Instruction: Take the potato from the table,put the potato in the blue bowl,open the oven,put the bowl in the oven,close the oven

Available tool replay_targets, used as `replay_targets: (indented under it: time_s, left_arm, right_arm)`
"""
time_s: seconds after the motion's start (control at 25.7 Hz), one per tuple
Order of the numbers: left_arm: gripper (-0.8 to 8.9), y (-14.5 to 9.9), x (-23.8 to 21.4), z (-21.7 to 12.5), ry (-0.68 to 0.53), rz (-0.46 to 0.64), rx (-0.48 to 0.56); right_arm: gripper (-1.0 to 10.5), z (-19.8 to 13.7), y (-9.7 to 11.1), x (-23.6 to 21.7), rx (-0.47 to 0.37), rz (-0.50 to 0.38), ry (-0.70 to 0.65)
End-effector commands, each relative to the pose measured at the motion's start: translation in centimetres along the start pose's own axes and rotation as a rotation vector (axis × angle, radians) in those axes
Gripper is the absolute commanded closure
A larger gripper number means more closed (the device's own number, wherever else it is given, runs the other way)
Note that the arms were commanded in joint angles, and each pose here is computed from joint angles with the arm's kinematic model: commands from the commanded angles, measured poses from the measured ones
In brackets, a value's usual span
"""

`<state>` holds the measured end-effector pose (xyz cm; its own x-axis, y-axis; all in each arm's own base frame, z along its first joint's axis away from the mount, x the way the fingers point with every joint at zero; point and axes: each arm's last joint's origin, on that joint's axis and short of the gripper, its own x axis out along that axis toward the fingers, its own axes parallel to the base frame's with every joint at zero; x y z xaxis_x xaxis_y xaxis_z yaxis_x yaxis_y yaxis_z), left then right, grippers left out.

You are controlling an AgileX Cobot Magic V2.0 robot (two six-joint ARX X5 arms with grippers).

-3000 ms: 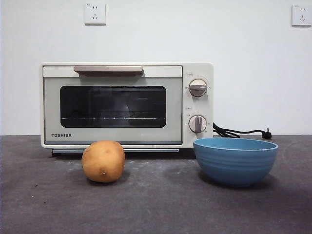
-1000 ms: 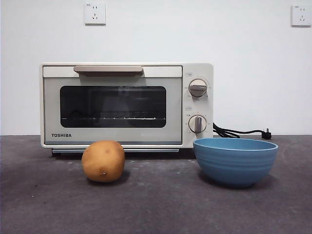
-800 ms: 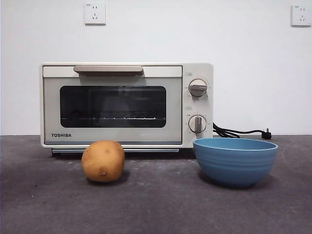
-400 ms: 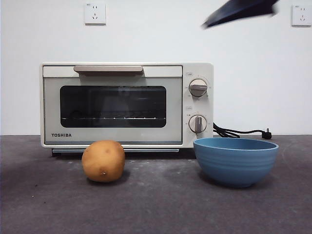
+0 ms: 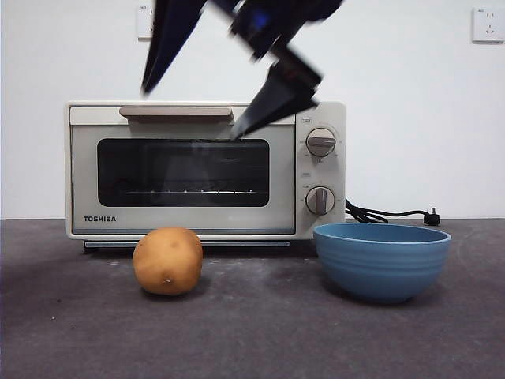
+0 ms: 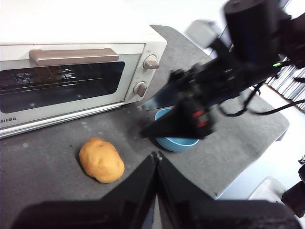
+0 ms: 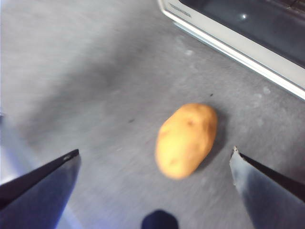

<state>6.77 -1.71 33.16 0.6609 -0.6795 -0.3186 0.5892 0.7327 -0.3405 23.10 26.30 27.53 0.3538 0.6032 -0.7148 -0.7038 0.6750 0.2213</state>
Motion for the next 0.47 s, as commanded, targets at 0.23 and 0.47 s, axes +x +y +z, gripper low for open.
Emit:
replay_targets:
  time_s: [0.23, 0.47]
  left_arm:
    - [8.21, -0.2, 0.1, 0.0, 0.011, -0.030, 0.029]
    - [8.21, -0.3, 0.1, -0.1, 0.015, -0.035, 0.033]
  right_arm:
    - [3.5, -1.5, -1.2, 8.5, 0.039, -0.090, 0.116]
    - [3.5, -2.6, -1.8, 11.6, 0.052, -0.114, 0.138]
